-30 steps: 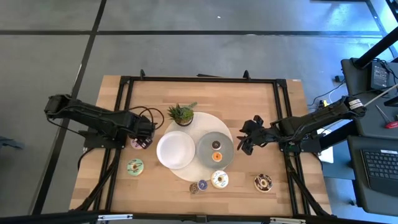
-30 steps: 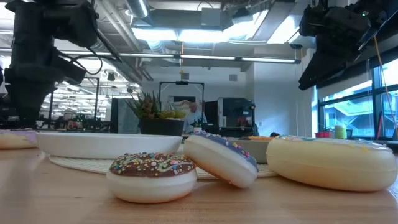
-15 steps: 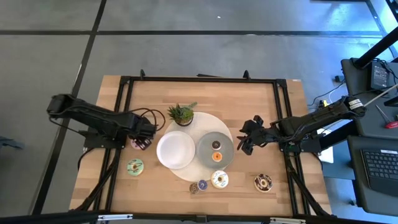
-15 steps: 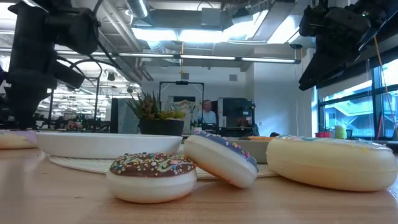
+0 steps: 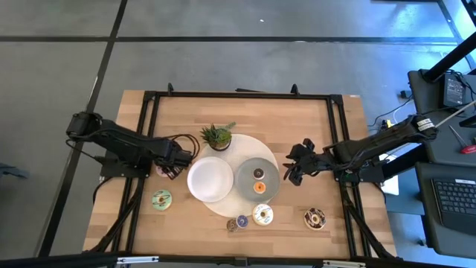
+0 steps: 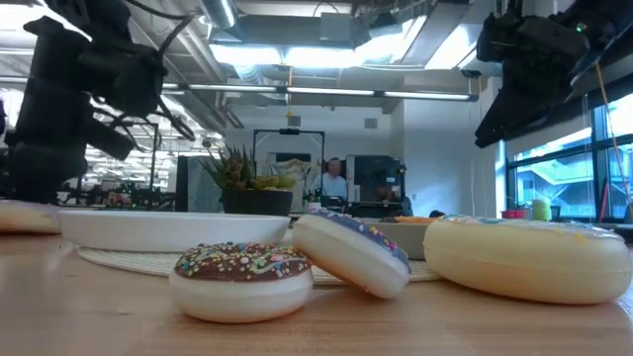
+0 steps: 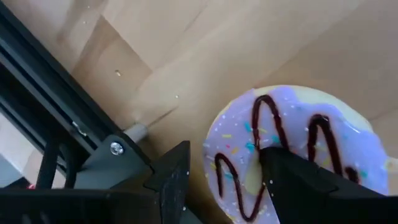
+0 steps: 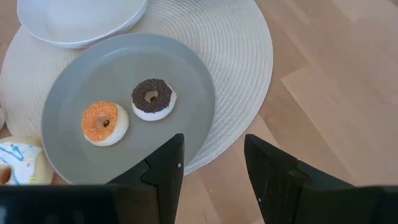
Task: Pick & Place donuts
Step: Put the big purple donut onto the white plate
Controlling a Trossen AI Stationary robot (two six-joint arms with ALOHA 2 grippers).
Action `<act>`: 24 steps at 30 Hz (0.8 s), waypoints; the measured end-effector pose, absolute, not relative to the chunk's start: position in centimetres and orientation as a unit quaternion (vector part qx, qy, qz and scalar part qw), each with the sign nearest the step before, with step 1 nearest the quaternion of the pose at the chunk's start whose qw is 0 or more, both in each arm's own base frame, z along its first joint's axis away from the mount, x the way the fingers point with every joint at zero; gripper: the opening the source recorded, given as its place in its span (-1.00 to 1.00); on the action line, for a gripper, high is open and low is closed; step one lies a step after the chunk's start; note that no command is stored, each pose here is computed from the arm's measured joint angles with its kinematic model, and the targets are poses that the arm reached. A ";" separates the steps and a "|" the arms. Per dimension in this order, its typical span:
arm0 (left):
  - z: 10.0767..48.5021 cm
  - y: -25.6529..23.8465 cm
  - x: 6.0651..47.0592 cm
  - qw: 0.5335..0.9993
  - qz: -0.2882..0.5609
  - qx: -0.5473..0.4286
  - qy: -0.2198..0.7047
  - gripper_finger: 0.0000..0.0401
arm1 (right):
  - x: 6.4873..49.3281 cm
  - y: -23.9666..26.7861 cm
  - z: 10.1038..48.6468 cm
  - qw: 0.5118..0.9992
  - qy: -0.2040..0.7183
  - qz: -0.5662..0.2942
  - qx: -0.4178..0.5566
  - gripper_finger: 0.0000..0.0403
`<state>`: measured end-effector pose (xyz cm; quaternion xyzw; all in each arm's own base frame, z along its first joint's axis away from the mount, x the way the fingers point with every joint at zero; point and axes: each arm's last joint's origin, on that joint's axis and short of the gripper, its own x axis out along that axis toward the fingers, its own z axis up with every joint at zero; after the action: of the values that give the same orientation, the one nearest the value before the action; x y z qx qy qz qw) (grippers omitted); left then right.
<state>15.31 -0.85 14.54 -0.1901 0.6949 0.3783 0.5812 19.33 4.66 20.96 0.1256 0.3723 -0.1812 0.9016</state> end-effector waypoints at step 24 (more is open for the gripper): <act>13.7 -0.9 16.0 0.577 0.400 -0.211 0.680 -0.07 | 18.9 4.6 19.5 0.901 0.382 -0.173 0.114 -0.16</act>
<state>16.00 -0.91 13.74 -0.2105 0.6802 0.4002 0.5769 18.94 4.57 19.54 0.1136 0.3817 -0.1730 0.9008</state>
